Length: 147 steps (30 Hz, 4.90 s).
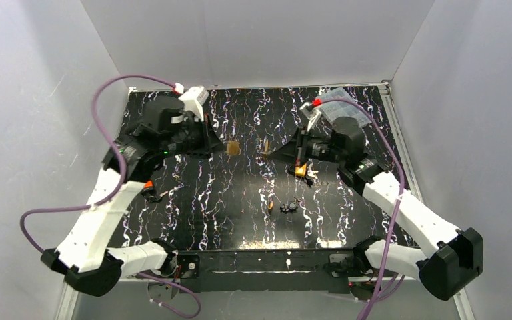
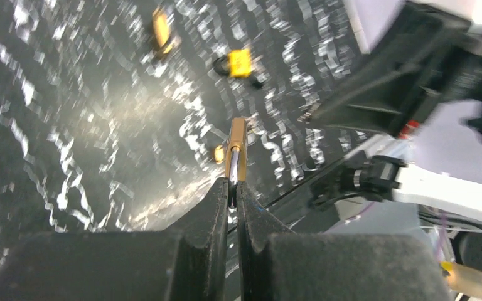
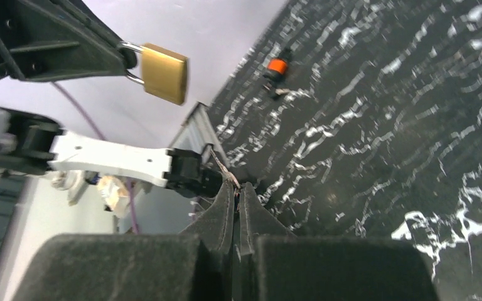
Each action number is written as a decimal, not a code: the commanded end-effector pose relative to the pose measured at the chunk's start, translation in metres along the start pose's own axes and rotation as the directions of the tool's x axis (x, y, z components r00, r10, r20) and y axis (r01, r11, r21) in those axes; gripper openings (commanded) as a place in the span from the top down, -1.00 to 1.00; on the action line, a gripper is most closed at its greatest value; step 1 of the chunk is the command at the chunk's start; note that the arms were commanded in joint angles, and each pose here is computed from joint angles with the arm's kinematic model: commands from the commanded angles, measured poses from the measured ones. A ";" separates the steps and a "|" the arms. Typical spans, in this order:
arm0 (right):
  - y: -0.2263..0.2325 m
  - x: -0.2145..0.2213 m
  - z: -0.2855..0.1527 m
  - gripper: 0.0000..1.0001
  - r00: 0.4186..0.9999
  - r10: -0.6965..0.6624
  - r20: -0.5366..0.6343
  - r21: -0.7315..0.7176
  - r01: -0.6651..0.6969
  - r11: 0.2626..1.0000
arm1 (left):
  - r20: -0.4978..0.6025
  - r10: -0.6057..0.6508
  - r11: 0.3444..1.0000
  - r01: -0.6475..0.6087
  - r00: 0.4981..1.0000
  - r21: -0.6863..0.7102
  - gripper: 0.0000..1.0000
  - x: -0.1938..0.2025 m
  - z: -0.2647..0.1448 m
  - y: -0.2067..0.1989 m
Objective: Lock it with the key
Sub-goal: Place the lock at the center of the board, then pick up the lock from the center of the board.
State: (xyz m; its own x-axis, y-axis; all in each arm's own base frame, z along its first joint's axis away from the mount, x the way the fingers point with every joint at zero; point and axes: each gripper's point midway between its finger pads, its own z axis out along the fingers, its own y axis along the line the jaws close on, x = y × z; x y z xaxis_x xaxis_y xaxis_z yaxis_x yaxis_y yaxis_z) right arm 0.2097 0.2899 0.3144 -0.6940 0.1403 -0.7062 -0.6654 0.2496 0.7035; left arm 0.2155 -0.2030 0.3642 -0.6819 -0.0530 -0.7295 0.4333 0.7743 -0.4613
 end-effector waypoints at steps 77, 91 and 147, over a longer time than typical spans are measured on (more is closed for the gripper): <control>-0.117 0.070 0.089 -0.20 0.979 0.017 -0.204 0.372 0.061 0.926 | 0.122 -0.713 0.310 0.467 0.691 -0.828 -0.77 0.182 -0.007 0.427; -0.113 0.061 0.083 -0.20 0.985 -0.012 -0.171 0.358 0.073 0.931 | 0.028 -0.760 0.402 0.503 0.649 -0.765 -0.47 0.195 0.021 0.426; 0.022 -0.017 0.073 -0.34 0.919 -0.301 0.254 0.319 0.215 0.923 | 0.234 -0.775 0.600 0.800 0.587 -0.022 1.00 0.011 0.047 0.057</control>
State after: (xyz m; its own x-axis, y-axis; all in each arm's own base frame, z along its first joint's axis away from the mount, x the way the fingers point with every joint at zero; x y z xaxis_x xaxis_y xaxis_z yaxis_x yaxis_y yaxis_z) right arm 0.2199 0.3701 0.2924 -0.5257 0.1746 -0.8326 -0.6590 0.5353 0.5283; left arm 0.2490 -0.1663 0.2558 -0.6731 -0.7070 -0.2169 -0.3462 0.5604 -0.7524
